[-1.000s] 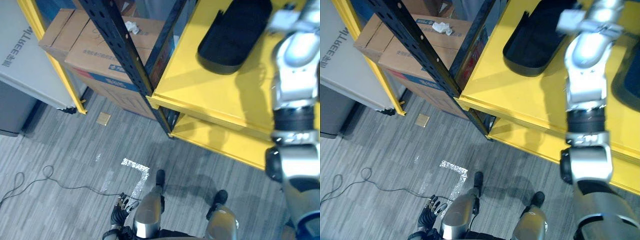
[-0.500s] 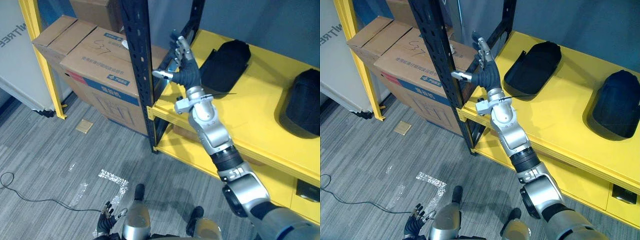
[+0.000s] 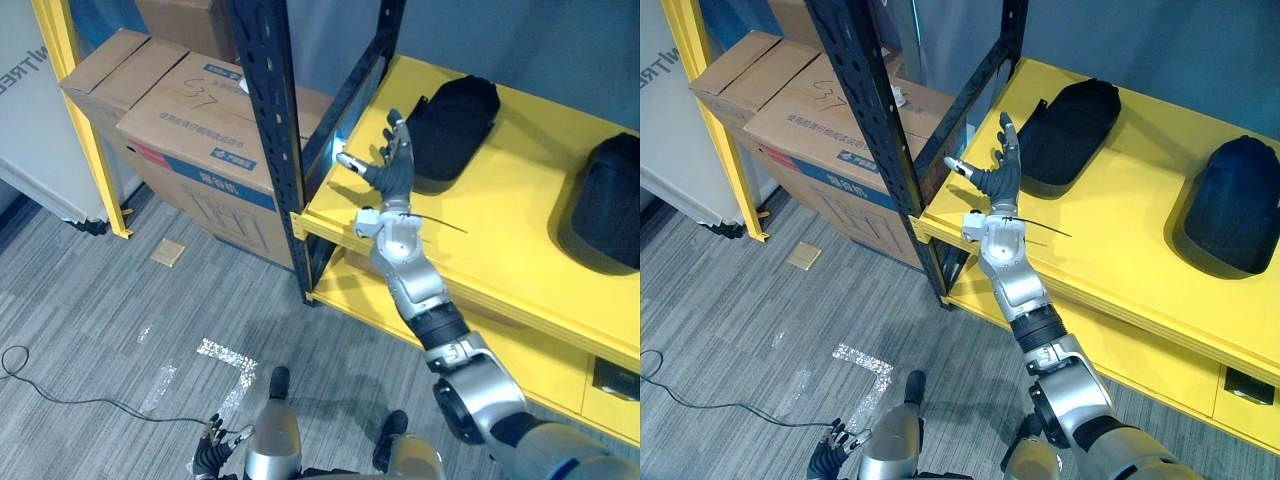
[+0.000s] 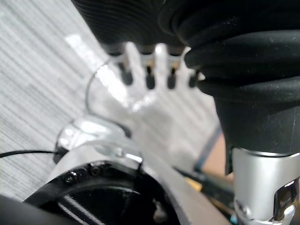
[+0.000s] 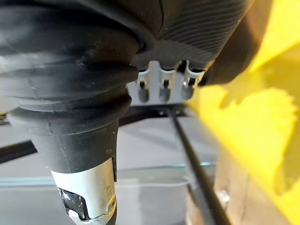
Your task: Walk over and take plastic housings, then place them on the shelf
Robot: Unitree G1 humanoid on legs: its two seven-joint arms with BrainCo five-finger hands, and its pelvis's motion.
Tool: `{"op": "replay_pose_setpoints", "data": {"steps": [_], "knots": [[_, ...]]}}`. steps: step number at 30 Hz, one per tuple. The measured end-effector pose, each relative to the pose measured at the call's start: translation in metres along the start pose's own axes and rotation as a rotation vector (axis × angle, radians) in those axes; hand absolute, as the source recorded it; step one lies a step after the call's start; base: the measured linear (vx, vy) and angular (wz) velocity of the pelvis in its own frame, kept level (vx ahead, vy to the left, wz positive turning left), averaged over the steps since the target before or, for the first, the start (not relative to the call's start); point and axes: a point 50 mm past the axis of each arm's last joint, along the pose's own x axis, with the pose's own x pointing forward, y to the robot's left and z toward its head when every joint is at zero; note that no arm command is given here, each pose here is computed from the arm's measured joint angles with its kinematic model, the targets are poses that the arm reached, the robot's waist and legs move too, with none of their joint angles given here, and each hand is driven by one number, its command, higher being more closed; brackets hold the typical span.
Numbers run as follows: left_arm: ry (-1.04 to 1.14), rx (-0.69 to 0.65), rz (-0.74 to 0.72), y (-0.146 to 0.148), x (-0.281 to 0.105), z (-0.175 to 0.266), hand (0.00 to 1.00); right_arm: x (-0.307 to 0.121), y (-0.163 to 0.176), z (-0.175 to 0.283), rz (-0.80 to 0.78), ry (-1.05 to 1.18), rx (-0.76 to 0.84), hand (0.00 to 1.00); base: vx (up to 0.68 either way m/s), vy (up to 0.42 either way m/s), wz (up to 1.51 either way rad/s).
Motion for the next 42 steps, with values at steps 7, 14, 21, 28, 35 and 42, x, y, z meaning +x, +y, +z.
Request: {"op": "replay_pose_setpoints", "data": {"steps": [7, 14, 21, 28, 35, 42], "knots": [[0.0, -0.011, -0.022, -0.008, 0.001, 0.0, 0.0, -0.001, 0.0, -0.014, 0.03, 0.057, -0.03, 0.0, -0.03, -0.002, 0.05], [0.003, -0.008, -0.032, -0.01, 0.001, 0.0, 0.0, 0.002, -0.003, -0.017, 0.006, 0.063, -0.071, 0.0, -0.01, -0.001, 0.0], [0.018, -0.025, -0.041, -0.013, 0.0, -0.004, 0.0, 0.008, -0.026, -0.016, -0.182, 0.061, -0.084, 0.0, -0.01, 0.0, 0.0], [0.026, -0.026, -0.039, -0.013, -0.001, -0.006, 0.0, 0.013, -0.045, -0.012, -0.301, 0.054, -0.053, 0.0, 0.0, 0.001, -0.09], [0.032, -0.023, -0.035, -0.011, -0.001, -0.007, 0.0, 0.013, -0.054, -0.013, -0.321, 0.05, -0.056, 0.0, 0.0, -0.006, -0.04], [0.032, -0.02, -0.037, -0.011, -0.001, -0.007, 0.0, 0.004, -0.054, -0.015, -0.218, 0.024, -0.025, 0.0, 0.0, -0.003, -0.05]]}}
